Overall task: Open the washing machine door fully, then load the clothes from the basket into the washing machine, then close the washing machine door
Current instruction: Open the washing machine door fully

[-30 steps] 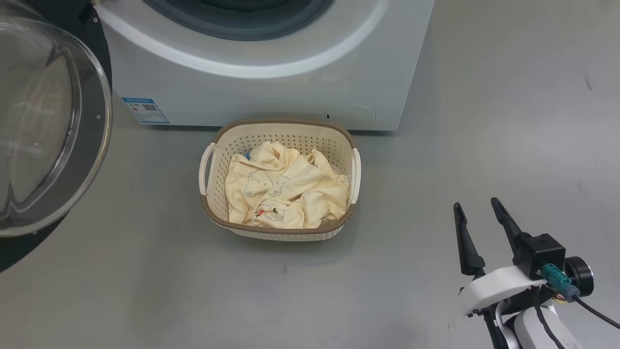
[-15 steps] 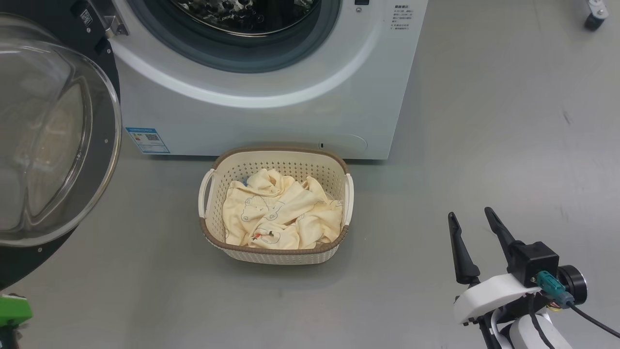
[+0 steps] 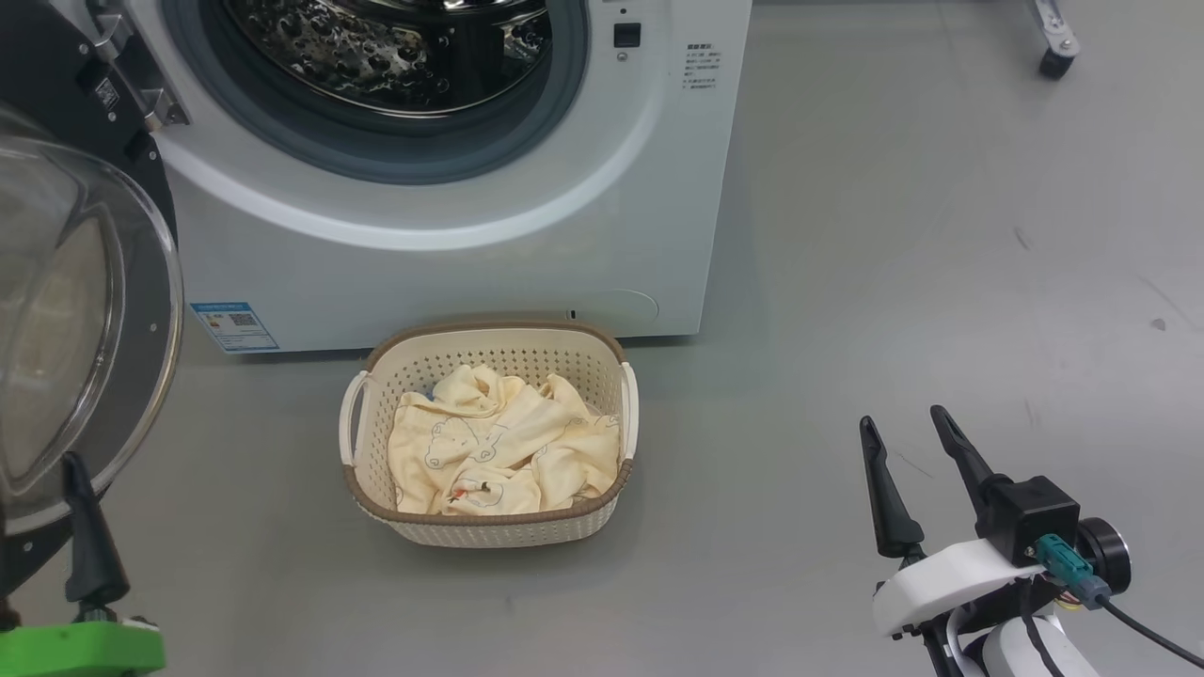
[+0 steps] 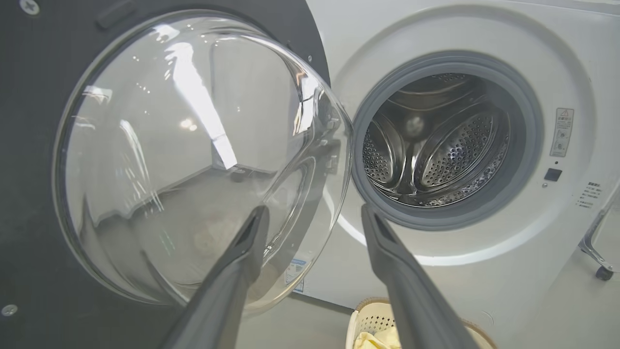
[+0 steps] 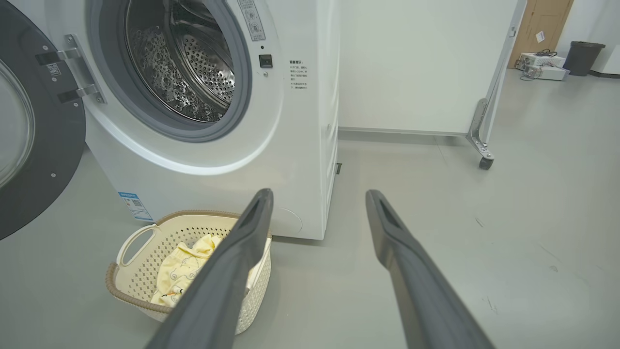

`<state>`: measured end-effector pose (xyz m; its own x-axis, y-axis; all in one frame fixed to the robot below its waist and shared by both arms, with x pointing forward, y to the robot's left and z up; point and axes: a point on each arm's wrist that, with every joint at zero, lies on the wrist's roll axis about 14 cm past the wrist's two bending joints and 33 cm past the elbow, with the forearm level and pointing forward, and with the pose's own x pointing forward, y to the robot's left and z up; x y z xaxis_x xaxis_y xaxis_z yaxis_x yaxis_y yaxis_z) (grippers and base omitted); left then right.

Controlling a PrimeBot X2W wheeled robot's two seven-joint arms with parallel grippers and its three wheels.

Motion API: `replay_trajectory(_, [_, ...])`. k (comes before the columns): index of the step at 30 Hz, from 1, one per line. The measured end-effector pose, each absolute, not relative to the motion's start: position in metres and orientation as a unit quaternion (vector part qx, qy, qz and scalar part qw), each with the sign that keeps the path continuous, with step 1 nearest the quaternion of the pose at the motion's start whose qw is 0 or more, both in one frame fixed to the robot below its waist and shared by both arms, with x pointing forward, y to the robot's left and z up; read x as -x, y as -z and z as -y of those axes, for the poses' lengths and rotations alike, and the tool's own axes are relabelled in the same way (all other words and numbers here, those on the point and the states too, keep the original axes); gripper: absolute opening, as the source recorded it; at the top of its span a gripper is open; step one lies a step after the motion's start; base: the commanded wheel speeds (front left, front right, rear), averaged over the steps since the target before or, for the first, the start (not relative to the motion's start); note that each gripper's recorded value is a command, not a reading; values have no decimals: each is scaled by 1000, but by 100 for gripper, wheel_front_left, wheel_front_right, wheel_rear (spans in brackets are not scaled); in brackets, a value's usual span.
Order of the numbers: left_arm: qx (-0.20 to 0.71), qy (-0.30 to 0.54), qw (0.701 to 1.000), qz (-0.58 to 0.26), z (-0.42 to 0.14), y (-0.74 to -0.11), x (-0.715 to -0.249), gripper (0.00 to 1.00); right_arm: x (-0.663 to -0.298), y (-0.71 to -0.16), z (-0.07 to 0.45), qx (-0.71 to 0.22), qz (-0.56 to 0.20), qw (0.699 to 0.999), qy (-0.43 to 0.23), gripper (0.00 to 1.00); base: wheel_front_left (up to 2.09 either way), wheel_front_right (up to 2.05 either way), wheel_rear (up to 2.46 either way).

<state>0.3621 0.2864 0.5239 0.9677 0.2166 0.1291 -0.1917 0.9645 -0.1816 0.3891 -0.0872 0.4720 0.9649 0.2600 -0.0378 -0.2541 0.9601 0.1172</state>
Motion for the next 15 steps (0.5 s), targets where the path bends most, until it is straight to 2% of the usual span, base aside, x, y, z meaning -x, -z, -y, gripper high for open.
replay_trajectory(15, [73,16,996,43,-206,-508,-361,100,-369,-496,125,-55,11,996,-74,100,0,0,0])
